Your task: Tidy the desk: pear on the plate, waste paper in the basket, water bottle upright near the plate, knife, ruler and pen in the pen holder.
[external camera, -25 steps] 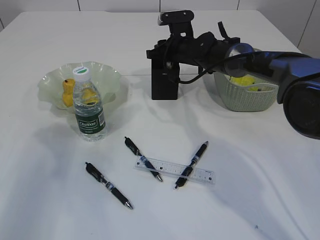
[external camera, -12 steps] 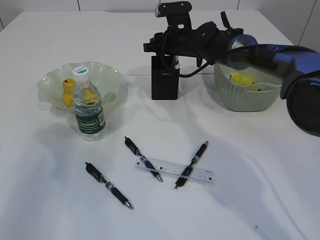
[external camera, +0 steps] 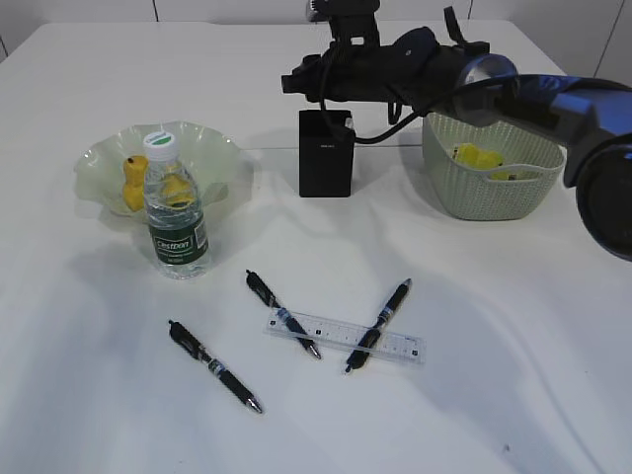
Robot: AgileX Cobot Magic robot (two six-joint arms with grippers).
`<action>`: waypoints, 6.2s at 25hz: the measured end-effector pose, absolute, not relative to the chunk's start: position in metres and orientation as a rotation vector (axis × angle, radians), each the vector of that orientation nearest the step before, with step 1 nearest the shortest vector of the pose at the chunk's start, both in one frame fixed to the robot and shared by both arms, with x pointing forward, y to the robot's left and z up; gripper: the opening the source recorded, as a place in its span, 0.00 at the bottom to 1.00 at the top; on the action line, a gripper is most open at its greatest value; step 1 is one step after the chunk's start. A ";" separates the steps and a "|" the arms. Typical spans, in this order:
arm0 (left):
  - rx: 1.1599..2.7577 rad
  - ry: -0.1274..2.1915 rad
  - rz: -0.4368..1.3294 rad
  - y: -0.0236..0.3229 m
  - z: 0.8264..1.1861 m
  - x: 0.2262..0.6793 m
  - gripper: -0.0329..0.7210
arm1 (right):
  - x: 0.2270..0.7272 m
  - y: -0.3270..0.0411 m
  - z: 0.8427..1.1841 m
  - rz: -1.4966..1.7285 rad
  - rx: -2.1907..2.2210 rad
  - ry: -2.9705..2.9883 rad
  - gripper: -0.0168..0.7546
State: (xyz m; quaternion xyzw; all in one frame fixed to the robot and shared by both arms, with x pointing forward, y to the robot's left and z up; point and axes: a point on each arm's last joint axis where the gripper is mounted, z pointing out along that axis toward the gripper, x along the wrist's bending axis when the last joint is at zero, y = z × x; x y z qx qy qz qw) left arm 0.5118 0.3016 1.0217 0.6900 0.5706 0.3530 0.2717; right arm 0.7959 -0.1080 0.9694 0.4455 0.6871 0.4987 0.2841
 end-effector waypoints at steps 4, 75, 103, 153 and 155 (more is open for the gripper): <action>1.846 1.522 0.960 0.301 1.023 0.513 0.51 | 0.798 -0.114 0.969 1.337 1.209 1.829 0.38; 1.835 1.588 0.910 0.302 1.020 0.510 0.51 | 0.687 -0.166 1.072 0.403 1.424 2.447 0.36; 1.825 1.676 0.843 0.302 1.020 0.502 0.51 | 0.592 -0.117 1.048 0.257 0.930 2.893 0.36; 1.830 1.727 0.796 0.302 1.017 0.499 0.51 | 0.607 -0.087 0.955 0.315 0.706 3.157 0.64; 1.830 1.727 0.796 0.302 1.017 0.499 0.51 | 0.608 -0.086 0.955 0.340 0.700 3.149 0.64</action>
